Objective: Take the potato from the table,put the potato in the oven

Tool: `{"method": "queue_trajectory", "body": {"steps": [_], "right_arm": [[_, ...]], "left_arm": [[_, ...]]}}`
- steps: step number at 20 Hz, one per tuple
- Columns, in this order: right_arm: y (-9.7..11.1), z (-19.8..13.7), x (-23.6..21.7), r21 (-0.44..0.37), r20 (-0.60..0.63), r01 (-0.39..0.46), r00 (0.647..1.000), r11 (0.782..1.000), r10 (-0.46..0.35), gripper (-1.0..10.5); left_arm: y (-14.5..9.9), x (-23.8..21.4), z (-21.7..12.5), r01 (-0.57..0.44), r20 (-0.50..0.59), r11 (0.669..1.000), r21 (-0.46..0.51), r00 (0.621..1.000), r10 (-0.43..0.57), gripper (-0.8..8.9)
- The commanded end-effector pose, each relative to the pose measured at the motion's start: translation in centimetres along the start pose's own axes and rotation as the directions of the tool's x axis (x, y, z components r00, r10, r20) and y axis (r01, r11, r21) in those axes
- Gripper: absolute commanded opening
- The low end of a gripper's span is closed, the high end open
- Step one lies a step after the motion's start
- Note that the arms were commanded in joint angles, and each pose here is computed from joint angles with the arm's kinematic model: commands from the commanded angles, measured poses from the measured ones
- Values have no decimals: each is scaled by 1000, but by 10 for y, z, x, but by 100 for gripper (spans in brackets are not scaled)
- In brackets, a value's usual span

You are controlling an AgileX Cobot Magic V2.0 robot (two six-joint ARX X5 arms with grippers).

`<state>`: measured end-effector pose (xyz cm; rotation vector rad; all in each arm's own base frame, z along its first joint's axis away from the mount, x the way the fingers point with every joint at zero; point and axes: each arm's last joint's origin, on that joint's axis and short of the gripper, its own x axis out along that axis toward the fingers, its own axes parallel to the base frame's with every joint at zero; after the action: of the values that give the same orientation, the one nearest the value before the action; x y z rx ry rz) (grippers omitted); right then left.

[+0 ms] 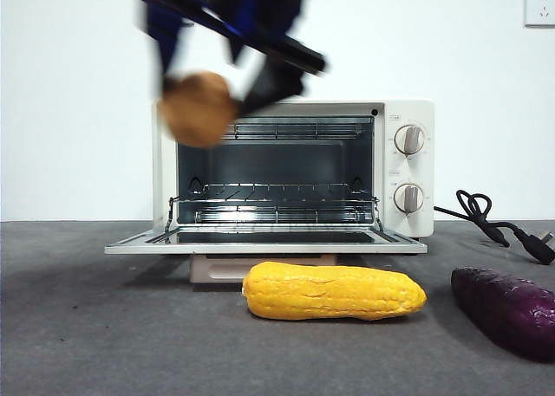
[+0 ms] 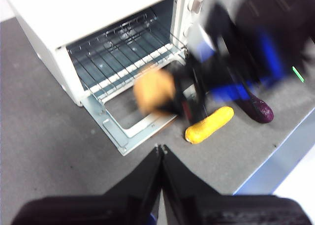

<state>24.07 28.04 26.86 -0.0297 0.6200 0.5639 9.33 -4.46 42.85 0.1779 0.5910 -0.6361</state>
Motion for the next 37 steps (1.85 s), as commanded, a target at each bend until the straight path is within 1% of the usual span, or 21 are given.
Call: {"method": "queue_trajectory", "body": {"steps": [1, 3, 5, 7, 10, 14, 17, 21, 22, 23, 26, 27, 28, 37], "right_arm": [[-33, 4, 16, 53, 11, 83, 996, 995, -84, -12], [-56, 11, 22, 131, 49, 118, 991, 984, -125, -12], [-74, 15, 26, 184, 66, 130, 987, 974, -144, -12], [-89, 15, 31, 220, 60, 160, 982, 962, -177, -12], [-105, 10, 43, 259, 34, 196, 977, 946, -212, -12], [-114, 5, 56, 294, 37, 212, 972, 932, -233, -12], [-117, 3, 64, 323, 52, 208, 970, 923, -237, -12], [-122, -3, 72, 337, 38, 223, 967, 914, -250, -11], [-123, -5, 75, 336, 28, 229, 967, 914, -252, 21], [-125, -5, 75, 338, 23, 234, 966, 912, -256, 85], [-126, -5, 75, 339, 26, 228, 968, 913, -251, 420], [-126, -5, 75, 339, 27, 227, 968, 913, -251, 497], [-126, -5, 75, 340, 26, 228, 968, 912, -251, 539], [-125, -3, 73, 345, 40, 218, 968, 913, -247, 542]], "left_arm": [[0, 0, -2, 8, -9, 1000, 11, 1000, -8, -8], [0, 0, -2, 8, -12, 1000, 10, 1000, -8, -8], [0, 1, -2, 8, -11, 1000, 10, 1000, -8, -8], [0, 1, -2, 8, -11, 1000, 10, 1000, -8, -8], [0, 1, -2, 9, -12, 1000, 9, 1000, -9, -8], [0, 0, -3, 10, -19, 1000, 7, 1000, -10, -8], [-1, 0, -4, 12, -29, 1000, 4, 1000, -12, -8], [-1, 0, -4, 12, -34, 1000, 3, 999, -12, -8], [-1, 0, -5, 13, -35, 1000, 3, 999, -13, -8], [-1, 0, -5, 13, -35, 1000, 3, 999, -13, -8], [-1, 0, -5, 13, -35, 1000, 3, 999, -13, -8], [-1, 0, -5, 13, -35, 1000, 3, 999, -13, -8], [-1, 0, -5, 13, -37, 1000, 2, 999, -13, -8], [-1, 0, -5, 14, -44, 1000, 1, 999, -14, -8]]}}
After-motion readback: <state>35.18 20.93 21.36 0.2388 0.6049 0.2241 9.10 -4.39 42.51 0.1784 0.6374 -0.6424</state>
